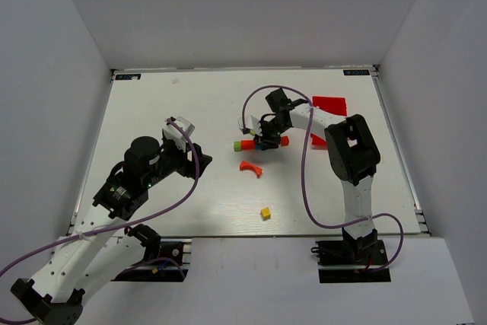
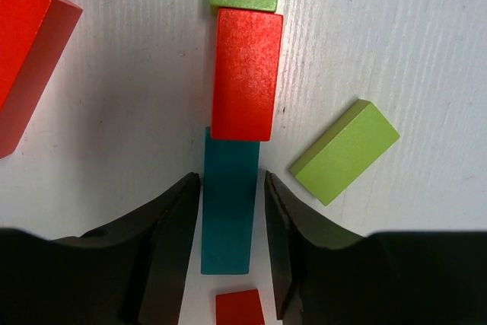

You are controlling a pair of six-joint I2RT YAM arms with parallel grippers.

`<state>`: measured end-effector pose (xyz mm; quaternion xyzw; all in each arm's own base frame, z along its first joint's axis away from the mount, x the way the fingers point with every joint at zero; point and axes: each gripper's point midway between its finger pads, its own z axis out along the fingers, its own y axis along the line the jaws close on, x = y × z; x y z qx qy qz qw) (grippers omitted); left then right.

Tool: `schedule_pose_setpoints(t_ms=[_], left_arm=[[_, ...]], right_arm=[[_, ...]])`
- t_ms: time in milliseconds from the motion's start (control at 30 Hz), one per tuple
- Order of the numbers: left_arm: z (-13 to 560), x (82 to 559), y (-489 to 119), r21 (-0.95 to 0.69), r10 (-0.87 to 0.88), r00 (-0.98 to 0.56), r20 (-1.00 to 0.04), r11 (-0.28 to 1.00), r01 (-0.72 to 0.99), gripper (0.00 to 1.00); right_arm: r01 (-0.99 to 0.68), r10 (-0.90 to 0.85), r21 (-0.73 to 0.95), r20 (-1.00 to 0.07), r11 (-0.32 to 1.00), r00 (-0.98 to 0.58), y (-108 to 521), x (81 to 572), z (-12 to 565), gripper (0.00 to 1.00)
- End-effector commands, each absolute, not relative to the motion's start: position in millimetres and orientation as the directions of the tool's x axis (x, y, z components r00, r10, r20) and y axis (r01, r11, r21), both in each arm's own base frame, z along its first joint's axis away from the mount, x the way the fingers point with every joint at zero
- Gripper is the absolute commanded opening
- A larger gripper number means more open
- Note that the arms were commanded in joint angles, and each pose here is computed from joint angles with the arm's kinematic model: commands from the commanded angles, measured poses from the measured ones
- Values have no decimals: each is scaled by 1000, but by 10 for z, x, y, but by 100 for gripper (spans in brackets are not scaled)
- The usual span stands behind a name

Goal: Build the wood block tower

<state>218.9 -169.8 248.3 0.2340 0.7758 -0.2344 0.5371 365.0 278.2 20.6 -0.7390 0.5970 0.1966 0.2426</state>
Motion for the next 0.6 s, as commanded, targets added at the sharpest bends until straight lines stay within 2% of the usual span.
schedule_pose_setpoints(t_ms=[0,33,133,567], left_arm=[[2495,2171,-1695,-109,111,-302,-947,774,624,78],[2495,2171,-1695,-109,111,-302,-947,774,624,78],[2495,2171,-1695,-109,111,-302,-947,774,624,78],[2495,2171,-1695,-109,111,-302,-947,774,624,78]], right_arm=[[-984,-813,-64,-555,-167,174,2712,3482,76,46],[-984,-812,-69,-557,-163,173,2710,3504,73,55],[-984,-813,-78,-556,-158,174,2713,3515,78,64],[-981,-810,-129,-555,-142,190,2590,3419,422,65]])
